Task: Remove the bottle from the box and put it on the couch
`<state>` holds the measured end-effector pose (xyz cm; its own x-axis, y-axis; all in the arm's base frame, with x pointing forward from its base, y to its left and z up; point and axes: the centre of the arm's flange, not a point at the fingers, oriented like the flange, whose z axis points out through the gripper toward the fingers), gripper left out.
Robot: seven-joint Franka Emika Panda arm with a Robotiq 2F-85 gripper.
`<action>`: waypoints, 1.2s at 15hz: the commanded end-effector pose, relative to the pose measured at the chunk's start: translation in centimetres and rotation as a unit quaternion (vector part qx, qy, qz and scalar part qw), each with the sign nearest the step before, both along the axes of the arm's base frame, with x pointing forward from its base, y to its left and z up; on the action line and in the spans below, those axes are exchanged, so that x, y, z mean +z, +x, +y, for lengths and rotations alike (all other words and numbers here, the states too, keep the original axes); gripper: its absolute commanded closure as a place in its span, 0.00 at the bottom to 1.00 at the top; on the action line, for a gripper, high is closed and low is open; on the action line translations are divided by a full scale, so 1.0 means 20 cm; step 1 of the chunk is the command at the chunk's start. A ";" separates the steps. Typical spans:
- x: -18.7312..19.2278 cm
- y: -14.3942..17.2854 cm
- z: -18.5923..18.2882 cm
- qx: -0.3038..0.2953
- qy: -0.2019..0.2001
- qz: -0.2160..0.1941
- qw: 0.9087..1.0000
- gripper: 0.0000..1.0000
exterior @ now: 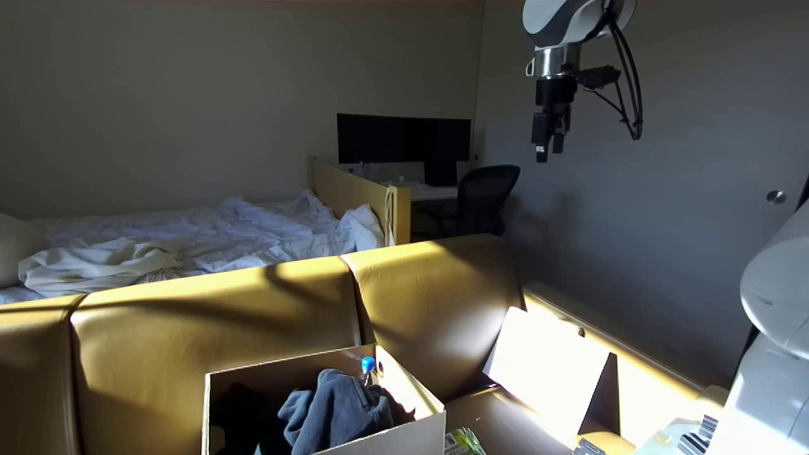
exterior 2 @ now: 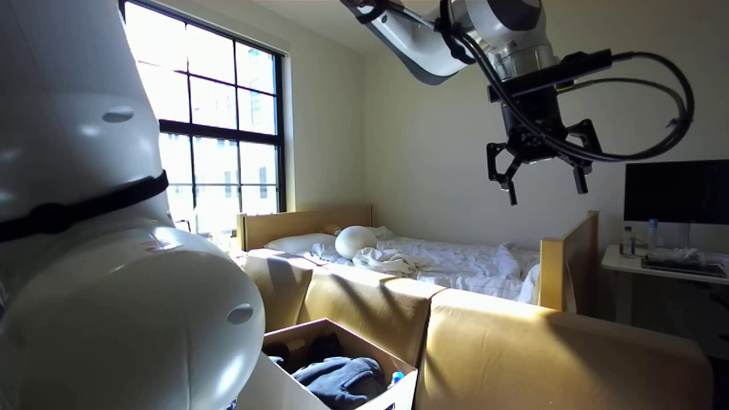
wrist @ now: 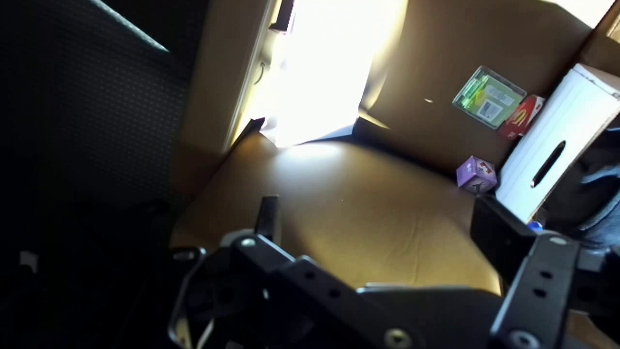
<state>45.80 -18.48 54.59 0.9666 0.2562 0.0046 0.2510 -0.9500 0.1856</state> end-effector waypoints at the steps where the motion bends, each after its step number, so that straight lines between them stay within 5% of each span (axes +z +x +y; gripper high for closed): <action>1: -0.23 0.21 0.00 0.046 0.090 -0.015 0.995 0.00; 5: -0.56 0.45 0.10 0.117 0.163 -0.036 0.979 0.00; 9: -0.88 0.68 0.37 0.192 0.214 -0.086 0.954 0.00; 11: -1.02 0.77 0.57 0.221 0.264 -0.074 0.936 0.00; 15: -1.17 0.83 0.93 0.269 0.279 -0.061 0.920 0.00; 18: -1.29 0.80 1.17 0.277 0.353 -0.007 0.894 0.00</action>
